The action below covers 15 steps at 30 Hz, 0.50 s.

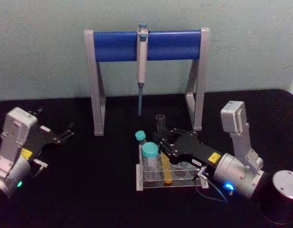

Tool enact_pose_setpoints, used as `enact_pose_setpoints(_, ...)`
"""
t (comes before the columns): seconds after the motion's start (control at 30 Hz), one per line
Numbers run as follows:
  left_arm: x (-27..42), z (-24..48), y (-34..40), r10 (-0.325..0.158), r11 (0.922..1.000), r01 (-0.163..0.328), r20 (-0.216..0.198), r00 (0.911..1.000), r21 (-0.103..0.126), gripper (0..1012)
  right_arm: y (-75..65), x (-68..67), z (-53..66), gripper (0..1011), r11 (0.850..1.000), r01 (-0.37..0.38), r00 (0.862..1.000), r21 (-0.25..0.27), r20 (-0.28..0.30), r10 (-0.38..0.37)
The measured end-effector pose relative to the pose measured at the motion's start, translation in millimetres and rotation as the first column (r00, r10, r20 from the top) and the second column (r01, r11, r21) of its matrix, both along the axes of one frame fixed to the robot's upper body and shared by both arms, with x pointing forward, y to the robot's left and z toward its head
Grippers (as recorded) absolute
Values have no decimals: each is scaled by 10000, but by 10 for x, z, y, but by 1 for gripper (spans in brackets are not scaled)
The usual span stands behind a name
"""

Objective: Pick up the test tube from the test tube rack, shake it, then place it back into the test tube rack.

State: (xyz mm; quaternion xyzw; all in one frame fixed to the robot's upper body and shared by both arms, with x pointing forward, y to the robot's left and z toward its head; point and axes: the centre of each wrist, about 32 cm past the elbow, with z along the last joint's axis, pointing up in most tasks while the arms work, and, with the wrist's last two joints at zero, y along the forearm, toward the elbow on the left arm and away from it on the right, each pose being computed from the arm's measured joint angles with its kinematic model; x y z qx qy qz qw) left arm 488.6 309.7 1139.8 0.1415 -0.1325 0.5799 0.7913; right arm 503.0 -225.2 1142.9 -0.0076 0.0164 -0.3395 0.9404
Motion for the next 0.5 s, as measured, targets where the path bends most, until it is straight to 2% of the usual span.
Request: enact_pose_setpoints(0.5, 0, 0, 0, 0, 10000, 0, 0, 10000, -1, 1001, 0, -1, -1, 233, 10000, 0, 10000, 3, 6, 0)
